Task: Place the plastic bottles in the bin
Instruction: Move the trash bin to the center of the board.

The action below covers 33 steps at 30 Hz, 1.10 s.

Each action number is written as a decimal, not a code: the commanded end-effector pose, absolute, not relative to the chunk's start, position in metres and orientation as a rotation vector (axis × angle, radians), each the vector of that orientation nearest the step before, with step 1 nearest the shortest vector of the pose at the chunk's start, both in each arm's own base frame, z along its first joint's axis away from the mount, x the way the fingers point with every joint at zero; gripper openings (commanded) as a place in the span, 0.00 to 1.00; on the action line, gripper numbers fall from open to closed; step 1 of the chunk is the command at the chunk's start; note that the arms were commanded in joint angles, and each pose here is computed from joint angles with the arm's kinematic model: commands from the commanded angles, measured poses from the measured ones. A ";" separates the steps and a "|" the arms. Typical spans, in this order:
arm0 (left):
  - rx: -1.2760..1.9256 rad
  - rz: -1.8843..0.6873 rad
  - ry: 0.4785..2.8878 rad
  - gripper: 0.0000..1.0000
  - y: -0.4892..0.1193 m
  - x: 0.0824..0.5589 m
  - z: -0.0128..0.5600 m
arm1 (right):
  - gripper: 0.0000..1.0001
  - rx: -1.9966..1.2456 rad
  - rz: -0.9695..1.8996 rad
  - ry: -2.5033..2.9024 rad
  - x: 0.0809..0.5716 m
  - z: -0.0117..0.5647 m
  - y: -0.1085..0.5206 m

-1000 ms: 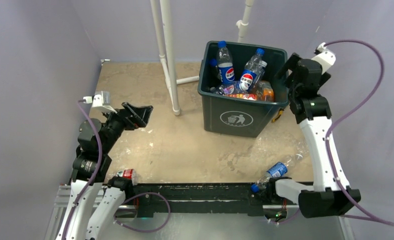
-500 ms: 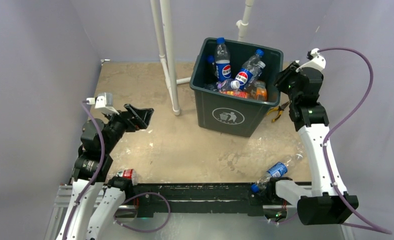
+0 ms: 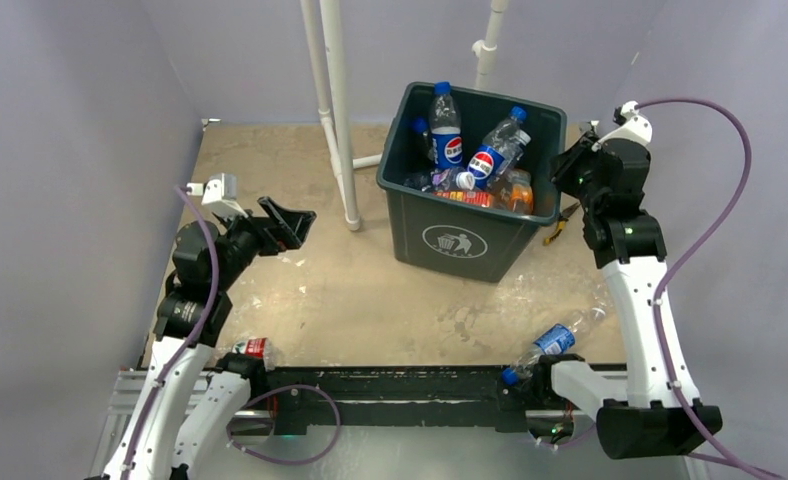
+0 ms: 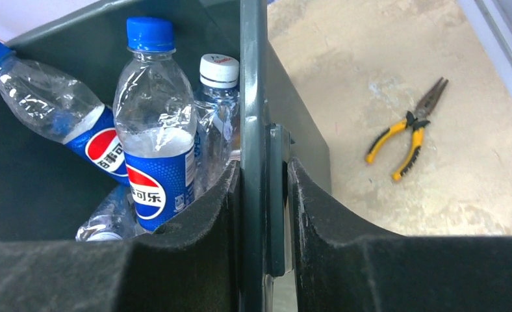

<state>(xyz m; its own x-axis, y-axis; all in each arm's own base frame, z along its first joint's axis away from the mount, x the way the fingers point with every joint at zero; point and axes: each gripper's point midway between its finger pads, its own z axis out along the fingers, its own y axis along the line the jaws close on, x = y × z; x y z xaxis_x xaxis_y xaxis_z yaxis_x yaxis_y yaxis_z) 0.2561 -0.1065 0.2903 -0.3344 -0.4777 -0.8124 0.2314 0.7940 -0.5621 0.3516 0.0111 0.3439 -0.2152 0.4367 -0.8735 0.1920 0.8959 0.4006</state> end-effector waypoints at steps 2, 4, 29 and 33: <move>-0.151 -0.775 1.656 0.99 -0.111 0.255 0.343 | 0.00 0.402 0.363 1.767 0.308 0.385 0.037; -0.140 -0.796 1.633 0.99 -0.114 0.253 0.357 | 0.00 0.364 0.405 1.771 0.298 0.389 0.046; -0.151 -0.929 1.683 0.99 -0.130 0.244 0.369 | 0.00 0.174 0.761 1.799 0.243 0.367 0.109; -0.163 -0.884 1.689 0.99 -0.123 0.244 0.366 | 0.00 0.219 0.757 1.739 0.250 0.380 0.104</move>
<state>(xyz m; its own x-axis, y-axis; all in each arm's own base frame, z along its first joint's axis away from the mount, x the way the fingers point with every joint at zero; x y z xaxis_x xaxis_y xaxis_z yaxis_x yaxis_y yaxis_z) 0.2439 -0.1293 0.3671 -0.3482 -0.5369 -0.7684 0.3558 0.6827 -0.6382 0.2437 0.0882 0.3381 -0.3971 0.4002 -0.8259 -0.1443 0.8615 0.4868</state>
